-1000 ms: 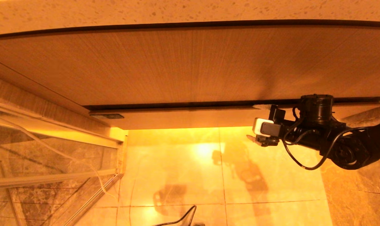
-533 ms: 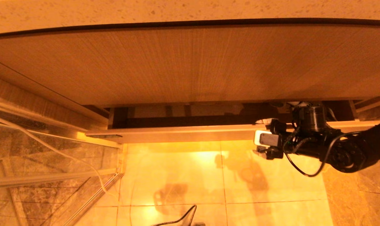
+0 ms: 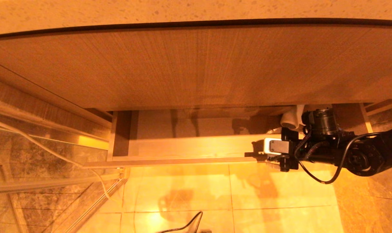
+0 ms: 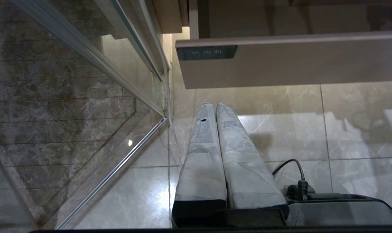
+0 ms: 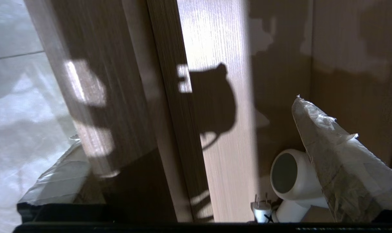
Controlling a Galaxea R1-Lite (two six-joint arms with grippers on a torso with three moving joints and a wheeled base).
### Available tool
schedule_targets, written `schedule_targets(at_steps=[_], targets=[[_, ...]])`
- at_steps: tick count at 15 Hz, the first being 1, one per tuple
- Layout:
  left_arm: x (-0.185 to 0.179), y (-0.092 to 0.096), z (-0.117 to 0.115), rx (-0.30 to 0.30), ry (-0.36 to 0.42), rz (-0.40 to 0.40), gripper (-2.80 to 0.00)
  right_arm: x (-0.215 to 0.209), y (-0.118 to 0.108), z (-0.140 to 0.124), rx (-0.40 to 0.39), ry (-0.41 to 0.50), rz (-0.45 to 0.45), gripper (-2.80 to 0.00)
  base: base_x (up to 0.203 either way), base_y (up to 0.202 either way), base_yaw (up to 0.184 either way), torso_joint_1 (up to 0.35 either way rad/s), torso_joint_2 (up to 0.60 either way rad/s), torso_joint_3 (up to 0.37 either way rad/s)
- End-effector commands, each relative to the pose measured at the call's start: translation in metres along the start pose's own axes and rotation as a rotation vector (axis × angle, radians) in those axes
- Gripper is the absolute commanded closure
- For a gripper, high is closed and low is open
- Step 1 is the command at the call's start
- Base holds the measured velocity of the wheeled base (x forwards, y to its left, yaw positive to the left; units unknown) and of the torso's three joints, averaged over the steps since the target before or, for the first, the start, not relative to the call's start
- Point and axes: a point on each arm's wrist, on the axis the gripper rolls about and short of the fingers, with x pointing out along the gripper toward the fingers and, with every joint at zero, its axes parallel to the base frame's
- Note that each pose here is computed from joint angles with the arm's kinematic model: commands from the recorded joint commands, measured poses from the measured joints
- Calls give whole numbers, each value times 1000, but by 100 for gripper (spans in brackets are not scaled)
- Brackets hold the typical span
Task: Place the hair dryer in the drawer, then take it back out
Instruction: Pull open the drawer
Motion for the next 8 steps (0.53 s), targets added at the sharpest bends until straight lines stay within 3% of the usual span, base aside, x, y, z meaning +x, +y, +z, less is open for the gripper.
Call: schedule_targets(at_steps=[1,4,8], targets=[[0,0,0,0,0,0,0,-12,-6,2,-17,31,-30,-280,0,0,0,0,0,0],[0,0,0,0,0,0,0,-23,-5,3,-20,86,8,-280,0,0,0,0,0,0],[0,0,0,0,0,0,0,-27,-8,6,-26,108,-7,-280,0,0,0,0,0,0]])
